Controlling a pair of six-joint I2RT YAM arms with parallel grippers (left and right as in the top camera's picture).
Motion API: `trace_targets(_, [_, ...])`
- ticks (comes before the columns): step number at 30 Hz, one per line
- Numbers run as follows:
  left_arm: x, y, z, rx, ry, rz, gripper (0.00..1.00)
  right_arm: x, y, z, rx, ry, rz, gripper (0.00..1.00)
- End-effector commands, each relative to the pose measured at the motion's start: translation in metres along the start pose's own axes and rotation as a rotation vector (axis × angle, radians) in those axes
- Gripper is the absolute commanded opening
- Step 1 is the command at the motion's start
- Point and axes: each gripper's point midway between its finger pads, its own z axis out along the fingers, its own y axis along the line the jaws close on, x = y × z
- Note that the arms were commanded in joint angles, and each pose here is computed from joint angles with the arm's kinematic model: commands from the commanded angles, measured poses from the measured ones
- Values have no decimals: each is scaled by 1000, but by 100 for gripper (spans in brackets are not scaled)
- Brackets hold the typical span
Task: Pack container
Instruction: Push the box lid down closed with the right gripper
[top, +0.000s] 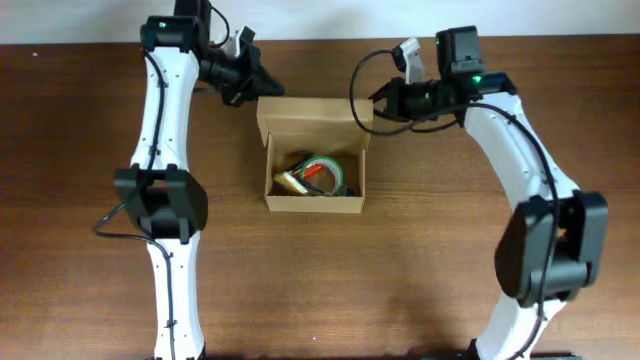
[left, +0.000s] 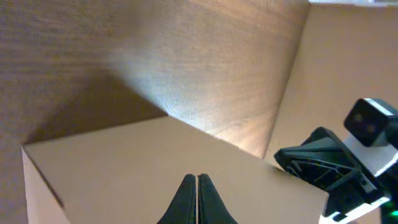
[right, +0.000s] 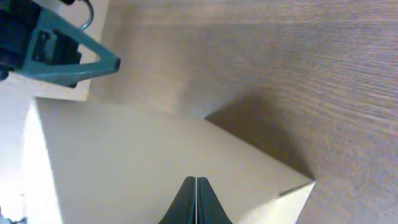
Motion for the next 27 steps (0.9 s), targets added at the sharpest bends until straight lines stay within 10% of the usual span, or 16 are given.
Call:
trace_targets(1, [18,-23,-12,17,13,103,2,-5,35,-21,-23,-30,-130,3])
trace_targets(27, [43,2,-61,-447,-85,196,2,90,82,37,417,230,-388,4])
